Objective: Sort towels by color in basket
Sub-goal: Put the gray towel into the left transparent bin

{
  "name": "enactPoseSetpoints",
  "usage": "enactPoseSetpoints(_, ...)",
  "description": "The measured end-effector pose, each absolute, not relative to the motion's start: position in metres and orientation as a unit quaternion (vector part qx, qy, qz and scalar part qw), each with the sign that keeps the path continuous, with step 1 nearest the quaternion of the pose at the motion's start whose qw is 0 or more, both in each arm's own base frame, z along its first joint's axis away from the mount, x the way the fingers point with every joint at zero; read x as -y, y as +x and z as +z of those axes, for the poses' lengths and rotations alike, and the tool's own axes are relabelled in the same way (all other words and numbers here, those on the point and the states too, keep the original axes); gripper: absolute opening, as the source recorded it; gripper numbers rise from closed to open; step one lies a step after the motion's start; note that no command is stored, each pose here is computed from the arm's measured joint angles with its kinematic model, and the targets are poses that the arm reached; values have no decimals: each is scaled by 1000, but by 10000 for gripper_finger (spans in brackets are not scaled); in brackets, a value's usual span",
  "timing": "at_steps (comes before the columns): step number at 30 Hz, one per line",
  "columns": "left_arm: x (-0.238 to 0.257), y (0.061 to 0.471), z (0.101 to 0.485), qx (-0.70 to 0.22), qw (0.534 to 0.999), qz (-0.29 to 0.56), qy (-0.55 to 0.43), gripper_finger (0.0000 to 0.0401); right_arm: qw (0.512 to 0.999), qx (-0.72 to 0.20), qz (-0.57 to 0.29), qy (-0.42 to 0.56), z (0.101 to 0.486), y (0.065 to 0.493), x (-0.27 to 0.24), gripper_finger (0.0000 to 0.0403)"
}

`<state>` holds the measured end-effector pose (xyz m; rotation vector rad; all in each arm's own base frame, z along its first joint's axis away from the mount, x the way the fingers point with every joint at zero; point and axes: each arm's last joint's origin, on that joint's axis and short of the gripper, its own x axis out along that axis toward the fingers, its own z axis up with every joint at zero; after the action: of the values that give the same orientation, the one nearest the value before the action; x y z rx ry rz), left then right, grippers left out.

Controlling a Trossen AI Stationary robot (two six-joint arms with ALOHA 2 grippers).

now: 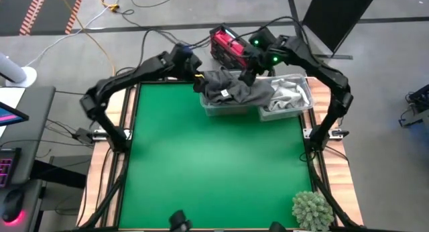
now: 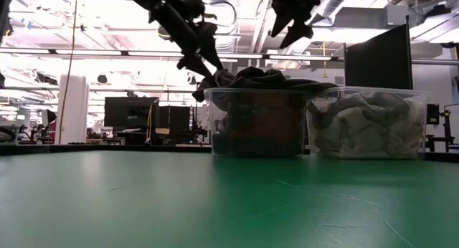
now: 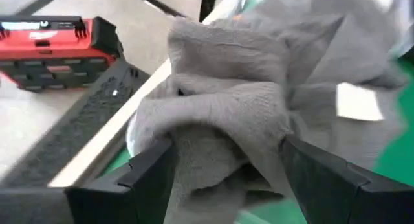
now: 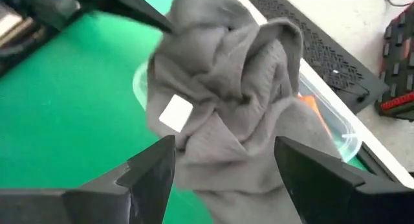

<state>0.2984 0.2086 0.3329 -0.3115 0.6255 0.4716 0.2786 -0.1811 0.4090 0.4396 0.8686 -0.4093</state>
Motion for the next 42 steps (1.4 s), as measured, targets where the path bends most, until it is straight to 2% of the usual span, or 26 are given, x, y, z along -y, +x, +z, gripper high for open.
enactPoseSetpoints(6, -230, 331, 318, -351, 915, 185, -72, 265, 874, -378, -202, 227, 415, 288, 173, 302)
enactPoseSetpoints(11, -224, 354, 314, -343, 930, 117, -70, 265, 869, -381, -197, 246, 415, 294, 160, 302)
enactPoseSetpoints(15, -217, 367, 315, -320, 940, 101, -56, 265, 868, -394, -182, 241, 417, 294, 144, 302)
enactPoseSetpoints(20, -210, 378, 311, -311, 946, 82, -28, 265, 859, -404, -241, 202, 430, 274, 130, 302)
enactPoseSetpoints(26, -215, 396, 267, -361, 927, 77, -70, 265, 822, -455, -263, 218, 429, 253, 126, 302)
enactPoseSetpoints(32, -221, 403, 233, -401, 901, 107, -123, 265, 818, -467, -257, 218, 429, 250, 119, 302)
enactPoseSetpoints(38, -219, 399, 241, -403, 903, 105, -106, 265, 818, -500, -227, 173, 424, 251, 118, 302)
enactPoseSetpoints(42, -218, 393, 258, -390, 911, 104, -89, 265, 799, -549, -203, 138, 399, 253, 130, 302)
